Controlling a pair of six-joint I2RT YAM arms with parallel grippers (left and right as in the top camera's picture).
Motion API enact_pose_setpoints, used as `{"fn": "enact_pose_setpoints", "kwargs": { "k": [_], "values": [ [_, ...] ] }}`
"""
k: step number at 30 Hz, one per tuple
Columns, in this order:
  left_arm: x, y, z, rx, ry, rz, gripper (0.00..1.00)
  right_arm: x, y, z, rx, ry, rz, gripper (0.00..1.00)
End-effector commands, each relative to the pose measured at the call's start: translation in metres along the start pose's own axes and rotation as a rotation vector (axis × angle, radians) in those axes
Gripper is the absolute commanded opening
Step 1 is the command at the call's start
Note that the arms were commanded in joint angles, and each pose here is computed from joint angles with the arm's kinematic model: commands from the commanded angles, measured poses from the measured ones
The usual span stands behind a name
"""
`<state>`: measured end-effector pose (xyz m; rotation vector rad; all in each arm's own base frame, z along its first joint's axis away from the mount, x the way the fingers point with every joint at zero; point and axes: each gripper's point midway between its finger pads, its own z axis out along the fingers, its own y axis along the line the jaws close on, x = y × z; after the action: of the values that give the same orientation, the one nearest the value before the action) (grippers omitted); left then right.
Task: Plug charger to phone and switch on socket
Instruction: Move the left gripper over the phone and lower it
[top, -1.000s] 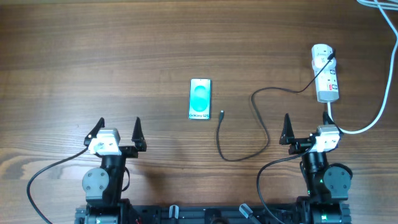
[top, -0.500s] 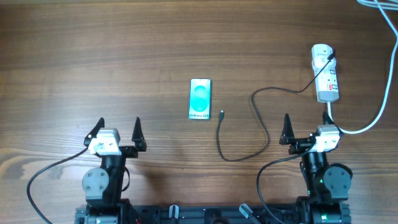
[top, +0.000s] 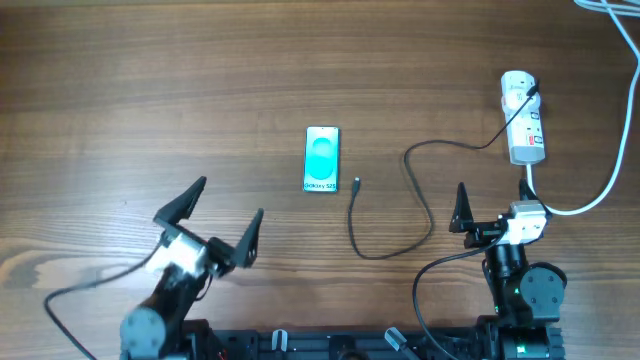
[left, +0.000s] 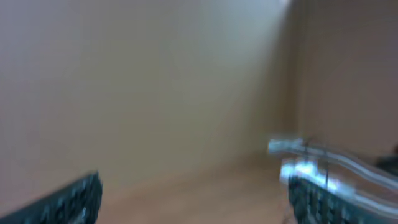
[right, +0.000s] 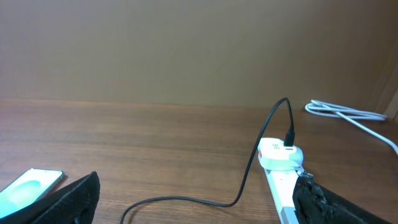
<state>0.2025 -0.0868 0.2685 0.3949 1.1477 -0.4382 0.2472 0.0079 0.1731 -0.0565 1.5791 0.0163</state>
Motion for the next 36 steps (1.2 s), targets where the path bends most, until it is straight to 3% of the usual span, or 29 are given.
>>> {"fn": "enact_pose_setpoints", "kwargs": {
  "k": [1, 8, 12, 16, 22, 24, 26, 28, 36],
  "values": [
    [-0.042, -0.022, -0.003, 0.105, -0.144, 0.033, 1.00, -0.001, -0.001, 0.000, 0.006, -0.007, -0.012, 1.00],
    [-0.107, -0.016, 0.011, 0.064, -0.159, 0.067, 1.00, -0.001, -0.001, 0.000, 0.006, -0.007, -0.012, 1.00],
    [-0.115, 0.005, 0.046, 0.021, 0.074, -0.006, 1.00, -0.001, -0.001, 0.000, 0.006, -0.007, -0.012, 0.99],
    [-0.089, 0.028, 0.078, -0.021, 0.508, -0.237, 1.00, -0.001, -0.001, 0.000, 0.006, -0.007, -0.013, 1.00],
    [-0.068, 0.018, 0.109, 0.128, 0.786, -0.550, 1.00, -0.001, -0.001, 0.000, 0.006, -0.007, -0.013, 1.00],
    [-0.049, 0.025, 0.118, 0.086, 0.865, -0.677, 1.00, -0.001, -0.001, 0.000, 0.006, -0.007, -0.013, 1.00],
    [-0.025, 0.026, 0.120, 0.048, 0.959, -0.723, 1.00, -0.001, -0.001, 0.000, 0.006, -0.007, -0.012, 1.00],
    [0.009, 0.033, 0.116, -0.114, 1.099, -0.748, 1.00, -0.001, -0.001, 0.000, 0.006, -0.007, -0.013, 1.00],
    [0.098, 0.011, 0.112, -0.360, 1.548, -0.639, 1.00, -0.001, -0.001, 0.000, 0.006, -0.007, -0.013, 1.00]
  ]
}}
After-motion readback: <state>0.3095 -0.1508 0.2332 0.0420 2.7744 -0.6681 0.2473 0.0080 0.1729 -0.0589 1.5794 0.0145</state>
